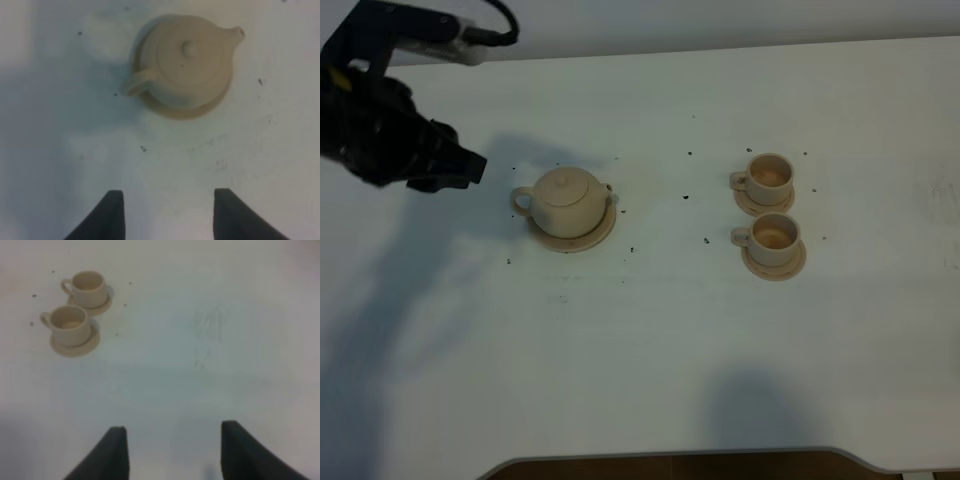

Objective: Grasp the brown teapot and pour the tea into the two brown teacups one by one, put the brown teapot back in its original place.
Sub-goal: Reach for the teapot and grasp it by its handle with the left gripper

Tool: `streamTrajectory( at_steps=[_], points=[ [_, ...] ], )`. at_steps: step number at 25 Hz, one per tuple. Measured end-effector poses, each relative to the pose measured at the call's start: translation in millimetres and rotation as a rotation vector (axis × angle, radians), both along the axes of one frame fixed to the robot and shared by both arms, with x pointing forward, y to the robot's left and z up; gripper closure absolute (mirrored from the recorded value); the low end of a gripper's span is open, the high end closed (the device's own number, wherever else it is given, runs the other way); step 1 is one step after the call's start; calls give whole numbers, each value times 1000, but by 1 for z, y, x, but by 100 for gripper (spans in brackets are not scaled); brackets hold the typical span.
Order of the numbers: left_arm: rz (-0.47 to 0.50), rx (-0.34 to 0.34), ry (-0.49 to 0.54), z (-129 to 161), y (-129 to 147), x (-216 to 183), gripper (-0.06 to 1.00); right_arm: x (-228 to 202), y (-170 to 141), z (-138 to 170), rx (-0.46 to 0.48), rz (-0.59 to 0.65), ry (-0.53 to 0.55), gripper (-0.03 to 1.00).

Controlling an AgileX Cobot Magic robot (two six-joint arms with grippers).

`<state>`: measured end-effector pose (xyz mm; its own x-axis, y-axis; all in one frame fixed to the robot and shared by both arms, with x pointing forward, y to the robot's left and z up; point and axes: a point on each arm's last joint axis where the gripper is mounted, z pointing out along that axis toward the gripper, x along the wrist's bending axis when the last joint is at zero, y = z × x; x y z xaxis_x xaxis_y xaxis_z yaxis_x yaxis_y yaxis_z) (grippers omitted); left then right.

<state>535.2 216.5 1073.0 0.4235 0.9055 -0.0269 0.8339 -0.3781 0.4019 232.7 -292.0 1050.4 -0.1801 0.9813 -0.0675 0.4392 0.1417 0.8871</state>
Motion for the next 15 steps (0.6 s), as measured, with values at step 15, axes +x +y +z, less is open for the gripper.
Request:
streamTrajectory(
  at_steps=[15],
  points=[
    [-617, 126, 68, -32, -20, 46, 53, 0, 0, 0, 0, 0, 0, 53]
  ],
)
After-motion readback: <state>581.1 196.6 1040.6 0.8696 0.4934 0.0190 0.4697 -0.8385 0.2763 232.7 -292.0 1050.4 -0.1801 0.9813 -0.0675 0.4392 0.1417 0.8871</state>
